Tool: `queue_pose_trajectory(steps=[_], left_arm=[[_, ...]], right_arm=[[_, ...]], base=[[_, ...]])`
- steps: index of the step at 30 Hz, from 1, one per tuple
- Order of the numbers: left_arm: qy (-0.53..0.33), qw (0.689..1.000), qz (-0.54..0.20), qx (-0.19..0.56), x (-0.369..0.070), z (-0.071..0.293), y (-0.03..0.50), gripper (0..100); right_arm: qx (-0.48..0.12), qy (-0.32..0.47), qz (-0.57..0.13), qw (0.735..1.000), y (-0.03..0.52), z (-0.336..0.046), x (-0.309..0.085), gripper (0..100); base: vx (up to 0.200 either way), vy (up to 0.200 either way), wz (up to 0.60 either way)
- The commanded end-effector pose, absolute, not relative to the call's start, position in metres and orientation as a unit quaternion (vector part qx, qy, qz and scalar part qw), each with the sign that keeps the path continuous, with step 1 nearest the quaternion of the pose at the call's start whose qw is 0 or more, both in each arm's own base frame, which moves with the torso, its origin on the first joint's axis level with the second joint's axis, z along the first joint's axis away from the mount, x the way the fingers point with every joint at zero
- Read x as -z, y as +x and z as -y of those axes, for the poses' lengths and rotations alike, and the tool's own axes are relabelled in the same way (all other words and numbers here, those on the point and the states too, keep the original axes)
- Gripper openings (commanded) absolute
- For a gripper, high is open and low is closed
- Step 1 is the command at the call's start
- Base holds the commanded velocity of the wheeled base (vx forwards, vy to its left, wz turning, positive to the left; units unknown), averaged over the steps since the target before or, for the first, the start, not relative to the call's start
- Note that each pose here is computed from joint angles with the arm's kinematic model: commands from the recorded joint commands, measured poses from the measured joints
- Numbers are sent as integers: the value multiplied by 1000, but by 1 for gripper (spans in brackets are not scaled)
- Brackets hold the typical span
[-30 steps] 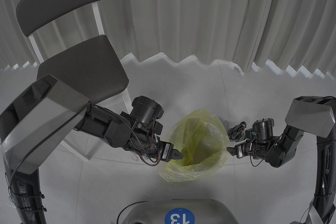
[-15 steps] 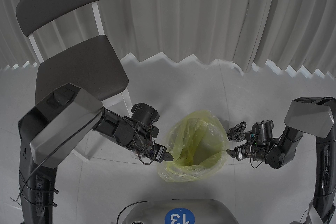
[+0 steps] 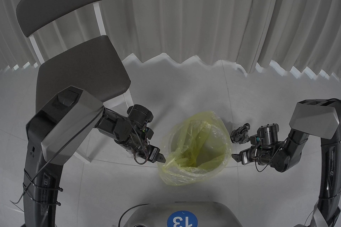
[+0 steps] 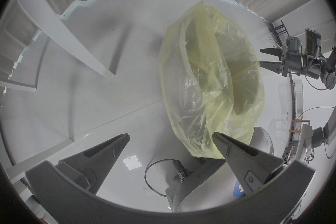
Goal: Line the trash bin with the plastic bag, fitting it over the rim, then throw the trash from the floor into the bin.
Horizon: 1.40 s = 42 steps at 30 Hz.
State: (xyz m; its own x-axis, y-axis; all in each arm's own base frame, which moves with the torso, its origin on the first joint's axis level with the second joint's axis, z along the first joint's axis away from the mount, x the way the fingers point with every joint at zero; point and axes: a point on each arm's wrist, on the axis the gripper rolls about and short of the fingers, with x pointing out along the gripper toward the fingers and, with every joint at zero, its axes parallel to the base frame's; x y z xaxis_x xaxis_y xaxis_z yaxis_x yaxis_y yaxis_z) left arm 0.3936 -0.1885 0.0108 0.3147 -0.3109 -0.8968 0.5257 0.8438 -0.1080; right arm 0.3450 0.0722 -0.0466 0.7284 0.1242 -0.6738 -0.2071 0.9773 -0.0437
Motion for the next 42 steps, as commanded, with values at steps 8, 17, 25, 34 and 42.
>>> queue_pose_trajectory(steps=[8,17,25,34,42], left_arm=[[114,777,-567,250,23,204,424,100],[122,750,-610,225,54,201,436,100],[122,713,-657,209,68,195,426,100],[65,806,-537,240,-72,169,436,100],[54,846,-445,288,-128,181,403,100]], right_arm=[[-89,-50,-375,922,350,-65,65,100],[-91,-45,-380,919,356,-63,74,100],[-91,-45,-382,919,354,-62,75,100],[-84,-41,-388,917,347,-56,71,100],[-88,-39,-375,922,345,-59,58,100]], base=[[0,0,0],[0,0,0],[0,0,0],[0,0,0],[0,0,0]])
